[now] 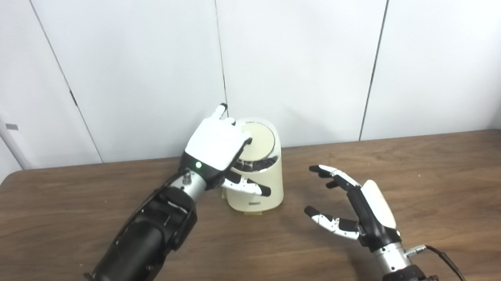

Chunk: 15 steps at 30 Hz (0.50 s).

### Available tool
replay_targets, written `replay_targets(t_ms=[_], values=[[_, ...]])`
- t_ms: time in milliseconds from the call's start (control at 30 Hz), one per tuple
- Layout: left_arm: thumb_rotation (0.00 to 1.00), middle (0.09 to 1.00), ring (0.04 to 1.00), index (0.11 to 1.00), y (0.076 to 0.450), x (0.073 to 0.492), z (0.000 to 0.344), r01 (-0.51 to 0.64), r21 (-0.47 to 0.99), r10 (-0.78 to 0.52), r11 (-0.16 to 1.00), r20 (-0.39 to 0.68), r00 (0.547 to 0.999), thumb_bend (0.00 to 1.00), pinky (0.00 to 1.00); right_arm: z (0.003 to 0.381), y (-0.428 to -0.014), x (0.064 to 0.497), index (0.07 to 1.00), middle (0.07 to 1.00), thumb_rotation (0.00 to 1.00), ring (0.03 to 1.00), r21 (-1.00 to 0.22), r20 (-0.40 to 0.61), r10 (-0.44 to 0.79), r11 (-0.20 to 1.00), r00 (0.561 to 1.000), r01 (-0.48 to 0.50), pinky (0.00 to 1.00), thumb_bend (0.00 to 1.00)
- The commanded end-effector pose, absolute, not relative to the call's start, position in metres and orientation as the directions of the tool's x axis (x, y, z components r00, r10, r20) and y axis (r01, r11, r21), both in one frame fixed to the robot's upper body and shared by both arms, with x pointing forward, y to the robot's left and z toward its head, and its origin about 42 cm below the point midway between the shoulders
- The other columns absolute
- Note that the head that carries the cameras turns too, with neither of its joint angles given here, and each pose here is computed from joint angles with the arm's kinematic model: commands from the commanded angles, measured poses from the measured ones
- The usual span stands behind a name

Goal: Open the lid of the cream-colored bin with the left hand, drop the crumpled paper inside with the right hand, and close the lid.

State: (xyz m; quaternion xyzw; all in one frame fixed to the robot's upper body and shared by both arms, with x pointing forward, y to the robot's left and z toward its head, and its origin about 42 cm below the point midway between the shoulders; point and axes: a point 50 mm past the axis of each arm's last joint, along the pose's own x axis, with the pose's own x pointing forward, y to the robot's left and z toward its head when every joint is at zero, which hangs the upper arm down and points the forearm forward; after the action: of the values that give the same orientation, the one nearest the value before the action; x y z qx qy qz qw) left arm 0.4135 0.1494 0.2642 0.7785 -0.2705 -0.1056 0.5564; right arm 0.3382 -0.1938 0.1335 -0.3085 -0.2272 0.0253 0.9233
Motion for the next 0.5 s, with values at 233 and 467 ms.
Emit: replay_targets(t_ms=[233,467], values=[[0.93,0.746,0.827,0.728,0.155,0.412,0.267,-0.352,0.901,-0.571,-0.253,0.154,0.806,0.85,1.00,0.116,-0.170,0.328,0.799,0.811,0.34,0.789,-0.537,0.355,0.179,0.842,0.918,0.043,0.67,0.28],[0.85,0.751,0.837,0.735,0.156,0.410,0.257,-0.323,0.901,-0.595,-0.289,0.095,0.798,0.83,1.00,0.119,-0.167,0.327,0.798,0.809,0.39,0.787,-0.538,0.358,0.175,0.841,0.917,0.050,0.67,0.29]])
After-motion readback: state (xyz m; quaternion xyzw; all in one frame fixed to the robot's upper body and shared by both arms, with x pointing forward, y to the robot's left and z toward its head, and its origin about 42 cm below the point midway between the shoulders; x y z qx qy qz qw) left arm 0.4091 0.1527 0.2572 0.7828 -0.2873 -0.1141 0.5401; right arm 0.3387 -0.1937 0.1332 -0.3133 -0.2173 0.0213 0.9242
